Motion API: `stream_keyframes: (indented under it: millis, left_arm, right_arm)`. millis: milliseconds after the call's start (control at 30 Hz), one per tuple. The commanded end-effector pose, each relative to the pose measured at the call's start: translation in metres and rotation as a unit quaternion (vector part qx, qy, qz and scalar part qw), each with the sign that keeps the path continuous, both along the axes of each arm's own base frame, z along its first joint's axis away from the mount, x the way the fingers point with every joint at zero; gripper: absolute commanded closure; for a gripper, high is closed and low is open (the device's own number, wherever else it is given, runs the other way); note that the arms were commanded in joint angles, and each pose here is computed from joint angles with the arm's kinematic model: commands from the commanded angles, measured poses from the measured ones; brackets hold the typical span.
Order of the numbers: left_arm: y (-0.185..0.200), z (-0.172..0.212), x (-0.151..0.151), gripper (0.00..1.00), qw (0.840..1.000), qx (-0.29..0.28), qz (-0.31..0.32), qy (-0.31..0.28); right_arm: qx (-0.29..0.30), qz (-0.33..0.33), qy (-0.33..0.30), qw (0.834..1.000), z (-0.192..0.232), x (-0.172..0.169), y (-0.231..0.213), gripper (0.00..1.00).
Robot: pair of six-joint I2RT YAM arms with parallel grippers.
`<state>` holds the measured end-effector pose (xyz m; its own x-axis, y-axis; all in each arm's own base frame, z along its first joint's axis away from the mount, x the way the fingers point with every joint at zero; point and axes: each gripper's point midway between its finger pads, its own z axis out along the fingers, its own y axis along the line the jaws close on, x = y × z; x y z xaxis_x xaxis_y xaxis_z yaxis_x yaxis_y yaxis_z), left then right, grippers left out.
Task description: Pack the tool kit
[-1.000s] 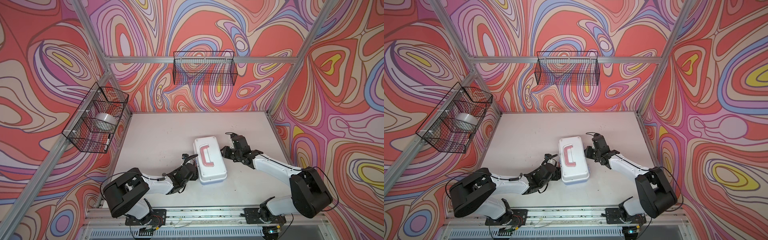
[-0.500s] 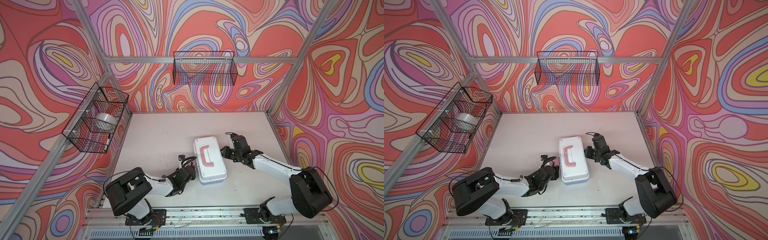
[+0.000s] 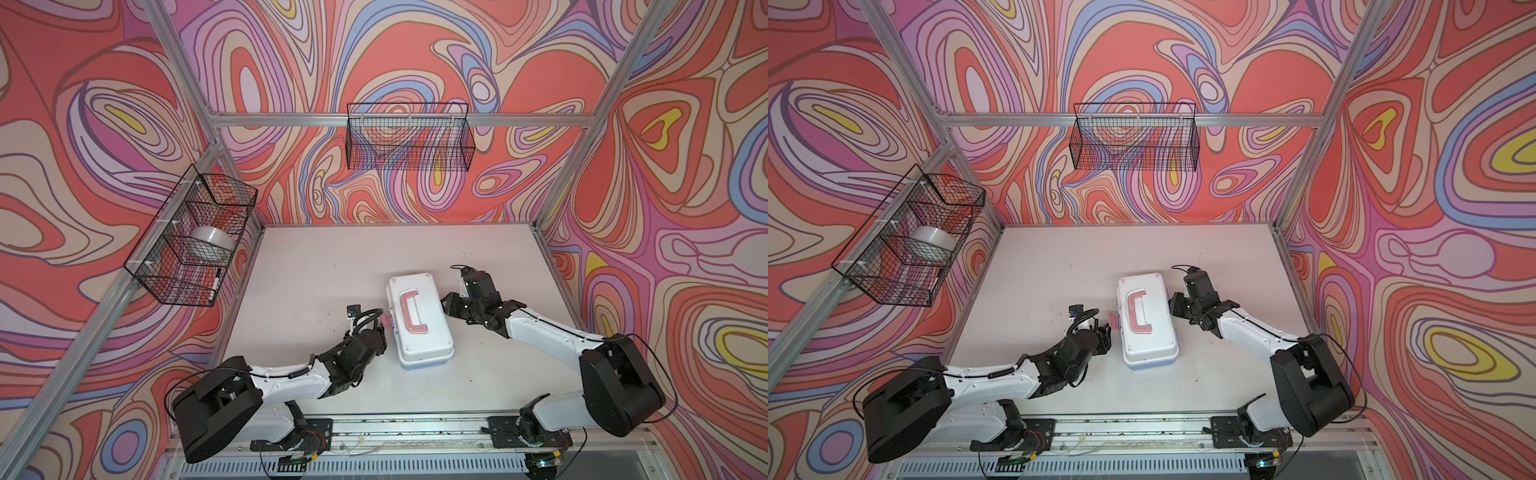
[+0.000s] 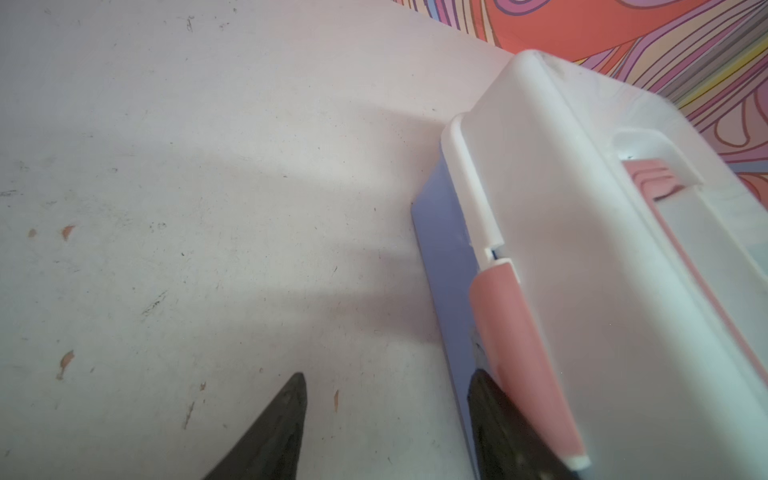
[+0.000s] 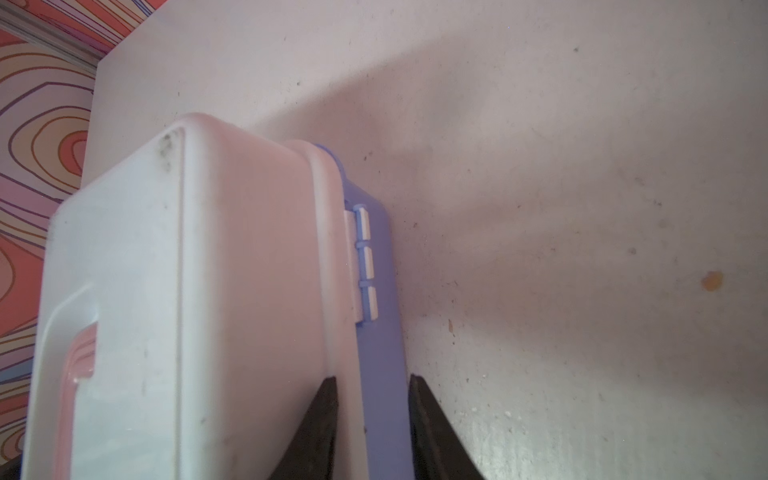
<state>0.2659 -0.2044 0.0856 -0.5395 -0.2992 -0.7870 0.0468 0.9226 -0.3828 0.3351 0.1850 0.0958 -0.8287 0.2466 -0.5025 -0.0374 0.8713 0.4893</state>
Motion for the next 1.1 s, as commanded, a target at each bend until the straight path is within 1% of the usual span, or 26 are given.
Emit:
stream_keyframes:
  millis: [0,67,167,533,800,1067]
  left_arm:
    - [-0.006,0.002,-0.002,0.38,1.0,-0.01,-0.019,0.002]
    - [-0.012,0.002,-0.003,0.39,0.999,-0.022,-0.028,0.006]
    - [-0.012,0.001,-0.003,0.4,0.999,-0.031,-0.023,0.01]
    - [-0.007,0.018,-0.007,0.42,0.997,-0.072,-0.02,-0.008]
    - [-0.024,0.006,-0.007,0.48,0.995,-0.094,-0.041,0.003]
    - [-0.022,0.007,-0.005,0.49,0.994,-0.105,-0.031,0.0]
  right_arm:
    - [-0.002,0.031,0.044,0.999,-0.019,-0.024,0.006,0.69]
    - [0.001,0.03,0.044,0.999,-0.02,-0.025,0.006,0.69]
    - [0.006,0.028,0.042,0.999,-0.018,-0.025,0.006,0.69]
    - [0.007,0.032,0.041,0.999,-0.017,-0.027,0.007,0.7]
    - [0.006,0.032,0.046,0.998,-0.023,-0.028,0.007,0.7]
    - [0.005,0.03,0.045,0.998,-0.023,-0.03,0.005,0.7]
